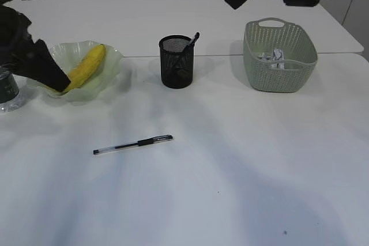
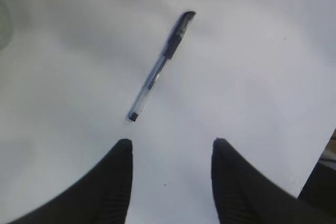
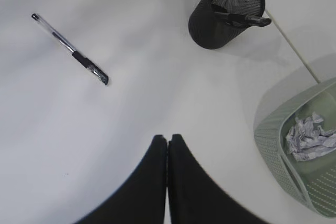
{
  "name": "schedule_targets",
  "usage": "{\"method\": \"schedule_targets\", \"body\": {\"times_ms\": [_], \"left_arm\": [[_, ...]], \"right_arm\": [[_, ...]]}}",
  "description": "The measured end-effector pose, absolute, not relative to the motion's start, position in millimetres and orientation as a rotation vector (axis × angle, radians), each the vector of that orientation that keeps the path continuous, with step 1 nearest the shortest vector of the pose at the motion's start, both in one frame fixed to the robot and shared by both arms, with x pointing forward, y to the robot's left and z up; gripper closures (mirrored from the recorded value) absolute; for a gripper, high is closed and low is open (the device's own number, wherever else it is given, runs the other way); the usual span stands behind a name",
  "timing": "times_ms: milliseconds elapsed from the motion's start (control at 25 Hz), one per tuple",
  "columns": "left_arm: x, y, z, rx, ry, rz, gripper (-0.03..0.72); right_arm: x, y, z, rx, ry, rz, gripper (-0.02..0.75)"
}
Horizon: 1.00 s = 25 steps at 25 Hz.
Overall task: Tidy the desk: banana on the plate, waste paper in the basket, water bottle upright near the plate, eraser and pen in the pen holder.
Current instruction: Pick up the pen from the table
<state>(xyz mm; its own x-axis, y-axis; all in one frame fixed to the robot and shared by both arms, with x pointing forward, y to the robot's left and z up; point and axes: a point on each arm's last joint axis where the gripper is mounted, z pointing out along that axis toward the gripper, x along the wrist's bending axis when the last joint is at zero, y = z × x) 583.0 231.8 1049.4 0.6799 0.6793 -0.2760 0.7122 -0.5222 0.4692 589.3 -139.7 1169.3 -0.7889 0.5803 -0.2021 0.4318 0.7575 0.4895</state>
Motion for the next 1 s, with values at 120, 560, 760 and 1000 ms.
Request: {"method": "schedule_targets", "body": {"times_ms": [120,560,760,1000], "left_arm": [[583.3,219.9,1043.2,2.420,0.990,-0.077,0.348],[598.1,219.5,1035.2,2.460,0.973,0.134,0.349],[601.3,221.0,1035.5,2.458,0.973,0.189,0.359],[604.2,212.7,1040.7,2.315,1.016,0.153,0.393]], "right_arm": [[598.3,-136.3,1155.4,0.771,2.643,0.572,0.745],[627.4,-126.9,1102.6,0.795,2.735,0.442,0.745],[628.0,-126.8,1101.7,0.795,2.735,0.439,0.745],[628.0,-126.8,1101.7,0.795,2.735,0.439,0.745]]}}
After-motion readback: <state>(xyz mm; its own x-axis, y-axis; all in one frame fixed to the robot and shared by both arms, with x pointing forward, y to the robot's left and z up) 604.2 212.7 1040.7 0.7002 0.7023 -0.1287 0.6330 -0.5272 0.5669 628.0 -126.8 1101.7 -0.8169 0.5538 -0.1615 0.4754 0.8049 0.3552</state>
